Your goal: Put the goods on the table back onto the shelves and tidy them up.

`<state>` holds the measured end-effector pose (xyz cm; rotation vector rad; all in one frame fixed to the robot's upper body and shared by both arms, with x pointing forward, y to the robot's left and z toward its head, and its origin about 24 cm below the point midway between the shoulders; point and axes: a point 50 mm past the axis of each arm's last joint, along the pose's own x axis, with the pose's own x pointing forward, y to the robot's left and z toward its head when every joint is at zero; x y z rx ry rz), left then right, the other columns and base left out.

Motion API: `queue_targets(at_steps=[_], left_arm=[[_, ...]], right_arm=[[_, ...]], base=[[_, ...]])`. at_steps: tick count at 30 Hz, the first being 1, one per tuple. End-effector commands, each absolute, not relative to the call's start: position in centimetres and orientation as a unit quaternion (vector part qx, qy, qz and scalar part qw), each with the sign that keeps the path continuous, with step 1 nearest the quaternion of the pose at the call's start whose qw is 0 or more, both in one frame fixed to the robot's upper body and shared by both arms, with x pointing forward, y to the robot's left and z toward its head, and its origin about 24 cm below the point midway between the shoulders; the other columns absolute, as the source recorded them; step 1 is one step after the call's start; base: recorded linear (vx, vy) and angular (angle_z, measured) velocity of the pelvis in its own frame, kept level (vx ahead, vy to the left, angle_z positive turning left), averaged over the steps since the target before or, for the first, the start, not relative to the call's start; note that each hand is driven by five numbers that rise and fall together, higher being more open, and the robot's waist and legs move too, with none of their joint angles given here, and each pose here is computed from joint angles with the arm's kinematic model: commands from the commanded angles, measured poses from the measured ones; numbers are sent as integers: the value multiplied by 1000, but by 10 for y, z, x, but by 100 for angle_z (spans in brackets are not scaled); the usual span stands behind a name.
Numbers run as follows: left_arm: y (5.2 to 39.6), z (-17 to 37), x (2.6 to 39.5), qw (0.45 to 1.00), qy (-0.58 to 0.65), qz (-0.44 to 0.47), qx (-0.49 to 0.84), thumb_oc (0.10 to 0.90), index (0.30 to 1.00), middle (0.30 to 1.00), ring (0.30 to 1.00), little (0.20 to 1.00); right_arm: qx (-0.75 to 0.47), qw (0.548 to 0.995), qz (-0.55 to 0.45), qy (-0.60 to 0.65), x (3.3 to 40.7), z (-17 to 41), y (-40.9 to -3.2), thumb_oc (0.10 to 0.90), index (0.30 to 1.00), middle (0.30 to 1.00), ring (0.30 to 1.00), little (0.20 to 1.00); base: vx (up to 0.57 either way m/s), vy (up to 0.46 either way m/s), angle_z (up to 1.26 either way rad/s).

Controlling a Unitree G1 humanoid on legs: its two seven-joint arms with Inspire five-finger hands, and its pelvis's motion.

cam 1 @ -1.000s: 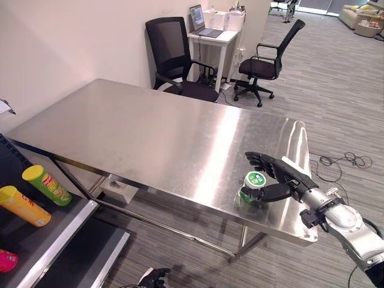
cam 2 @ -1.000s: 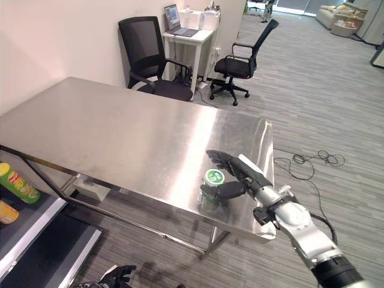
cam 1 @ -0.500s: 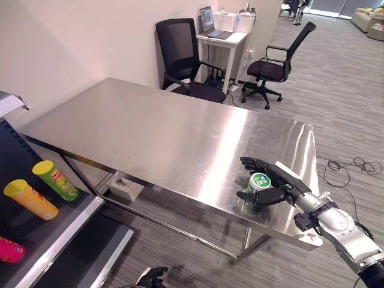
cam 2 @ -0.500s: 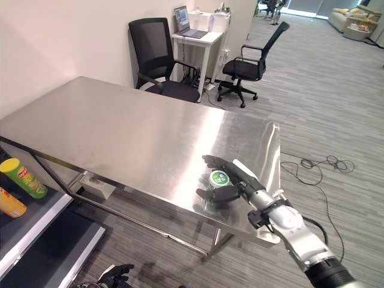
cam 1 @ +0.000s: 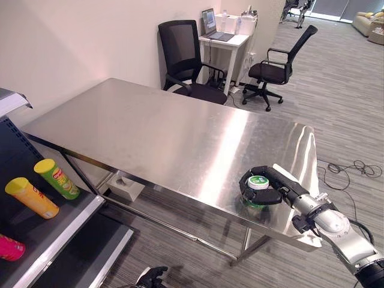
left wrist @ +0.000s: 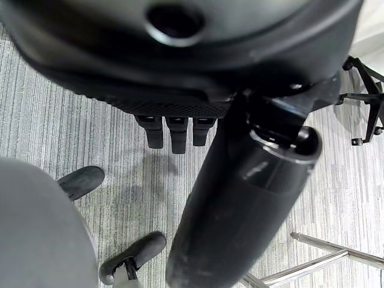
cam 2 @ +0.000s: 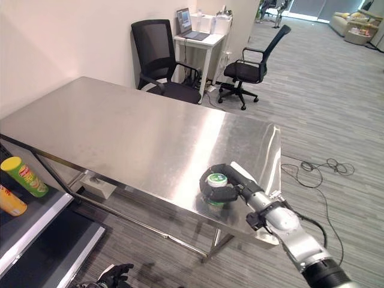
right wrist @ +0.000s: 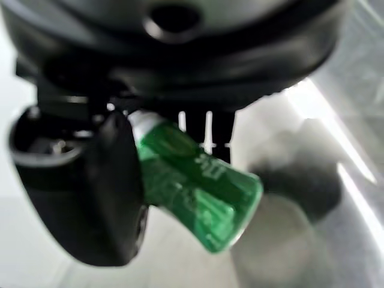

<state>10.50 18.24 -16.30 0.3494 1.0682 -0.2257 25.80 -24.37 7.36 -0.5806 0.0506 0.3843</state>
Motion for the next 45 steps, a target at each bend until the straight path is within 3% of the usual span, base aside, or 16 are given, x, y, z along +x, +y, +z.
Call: queue_targets(at_steps=[1,6,9,14,16,19,20,23,25,26,31,37,45], left_arm=[[189,-165,99,824,510,-129,211,800,900,900,900,900],[188,-164,102,826,504,-129,217,800,900,900,900,900],[191,-161,109,833,491,-123,224,800,900,900,900,900],[196,-159,113,838,483,-112,226,800,900,900,900,900],[200,-158,114,843,479,-101,224,800,900,900,900,900],[201,-157,114,846,473,-98,226,800,900,900,900,900],[203,-153,120,851,458,-101,238,800,900,900,900,900],[209,-147,136,853,435,-93,272,800,900,900,900,900],[217,-145,142,856,434,-65,271,800,900,900,900,900],[228,-147,133,858,454,-6,241,800,900,900,900,900],[236,-149,123,852,479,39,208,800,900,900,900,900],[230,-142,141,850,432,-41,297,800,900,900,900,900],[233,-125,180,861,384,-53,329,800,900,900,900,900]], right_arm=[[-279,948,130,-77,274,107,-245,400,300,300,300,300],[-275,951,96,-105,273,114,-247,400,300,300,300,300],[-281,929,106,-219,262,157,-229,400,300,300,300,300],[-245,893,211,-312,242,187,-184,400,300,300,300,300],[-158,870,330,-332,227,185,-138,400,300,300,300,300],[-116,855,386,-326,223,180,-112,400,300,300,300,300],[-96,840,425,-323,224,175,-88,400,300,300,300,300],[-61,852,434,-287,234,158,-67,400,300,300,300,300],[-55,863,426,-264,236,145,-64,400,300,300,300,300],[-60,874,415,-244,235,133,-67,400,300,300,300,300],[-67,894,394,-202,234,115,-80,400,300,300,300,300],[-76,923,339,-165,230,99,-109,400,300,300,300,300],[-121,928,279,-215,228,113,-118,400,300,300,300,300]], base=[[0,0,0],[-4,-7,0],[-48,-59,0],[-57,-80,2],[-87,-176,14],[-154,-132,20],[-365,-193,36],[-416,-131,64],[-328,42,202],[-208,105,227],[-62,221,82],[1,345,38],[-98,418,29]])
